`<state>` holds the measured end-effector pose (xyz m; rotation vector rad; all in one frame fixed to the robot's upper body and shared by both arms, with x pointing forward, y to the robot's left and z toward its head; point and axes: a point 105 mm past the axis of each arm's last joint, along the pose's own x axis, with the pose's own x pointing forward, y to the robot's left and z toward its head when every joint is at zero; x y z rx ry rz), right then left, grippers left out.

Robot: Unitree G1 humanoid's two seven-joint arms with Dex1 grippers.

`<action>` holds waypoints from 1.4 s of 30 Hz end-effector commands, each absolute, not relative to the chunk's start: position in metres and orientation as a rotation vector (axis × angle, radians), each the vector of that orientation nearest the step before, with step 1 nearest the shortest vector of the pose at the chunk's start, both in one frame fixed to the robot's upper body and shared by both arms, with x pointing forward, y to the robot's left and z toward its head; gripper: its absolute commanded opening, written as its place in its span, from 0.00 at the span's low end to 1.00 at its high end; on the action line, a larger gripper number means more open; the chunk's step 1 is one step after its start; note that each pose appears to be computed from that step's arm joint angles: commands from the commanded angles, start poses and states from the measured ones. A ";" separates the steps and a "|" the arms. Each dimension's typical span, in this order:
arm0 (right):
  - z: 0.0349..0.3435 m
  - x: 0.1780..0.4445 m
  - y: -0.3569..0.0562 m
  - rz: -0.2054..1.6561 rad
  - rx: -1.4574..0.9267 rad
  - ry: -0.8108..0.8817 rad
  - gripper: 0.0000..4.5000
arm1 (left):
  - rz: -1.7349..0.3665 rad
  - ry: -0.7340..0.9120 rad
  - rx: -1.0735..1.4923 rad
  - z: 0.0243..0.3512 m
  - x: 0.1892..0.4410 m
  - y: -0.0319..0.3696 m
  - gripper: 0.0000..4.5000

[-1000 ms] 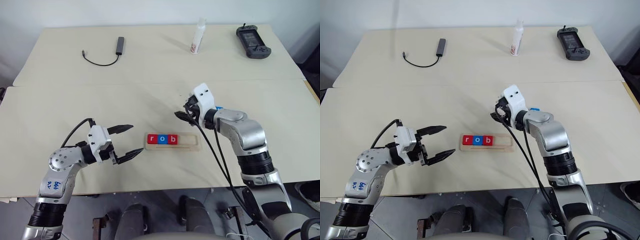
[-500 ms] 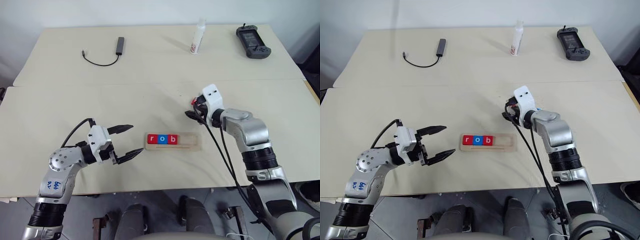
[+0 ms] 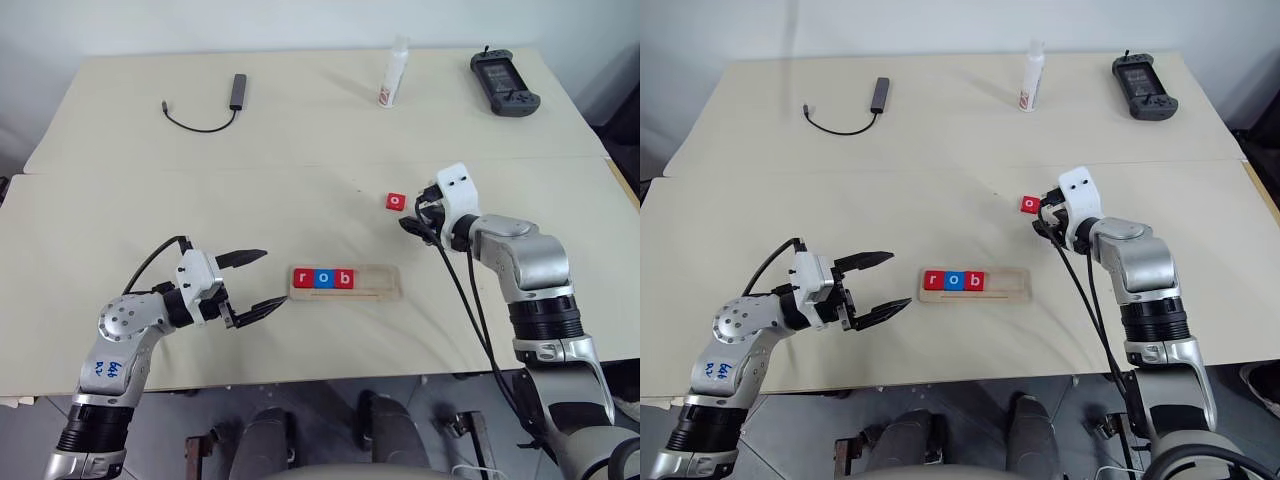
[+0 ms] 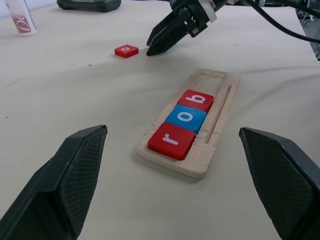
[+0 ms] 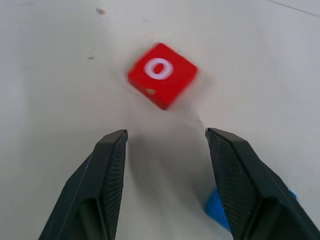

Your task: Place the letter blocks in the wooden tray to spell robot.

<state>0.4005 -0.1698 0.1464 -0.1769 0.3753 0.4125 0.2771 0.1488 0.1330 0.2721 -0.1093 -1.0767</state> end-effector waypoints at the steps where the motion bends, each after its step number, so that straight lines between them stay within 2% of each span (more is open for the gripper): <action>1: 0.177 0.406 -0.161 0.387 -0.132 0.283 0.71 | -1.086 -0.133 0.285 0.139 0.278 0.147 1.00; 5: 0.181 0.413 -0.154 0.330 -0.082 0.271 0.99 | -1.085 -0.134 0.288 0.139 0.278 0.148 1.00; 15: 0.168 0.424 -0.146 0.203 -0.055 0.291 0.99 | -1.073 -0.136 0.289 0.140 0.277 0.149 1.00; 26: 0.154 0.425 -0.128 0.192 0.013 0.314 0.99 | -1.065 -0.137 0.286 0.139 0.275 0.149 1.00; 29: 0.152 0.427 -0.134 0.155 0.008 0.311 0.85 | -1.065 -0.139 0.284 0.139 0.276 0.148 1.00; 36: 0.161 0.428 -0.137 0.162 0.010 0.265 0.33 | -1.066 -0.142 0.283 0.138 0.276 0.147 1.00; 42: 0.197 0.416 -0.138 0.255 -0.025 0.114 0.33 | -1.082 -0.137 0.264 0.135 0.276 0.144 1.00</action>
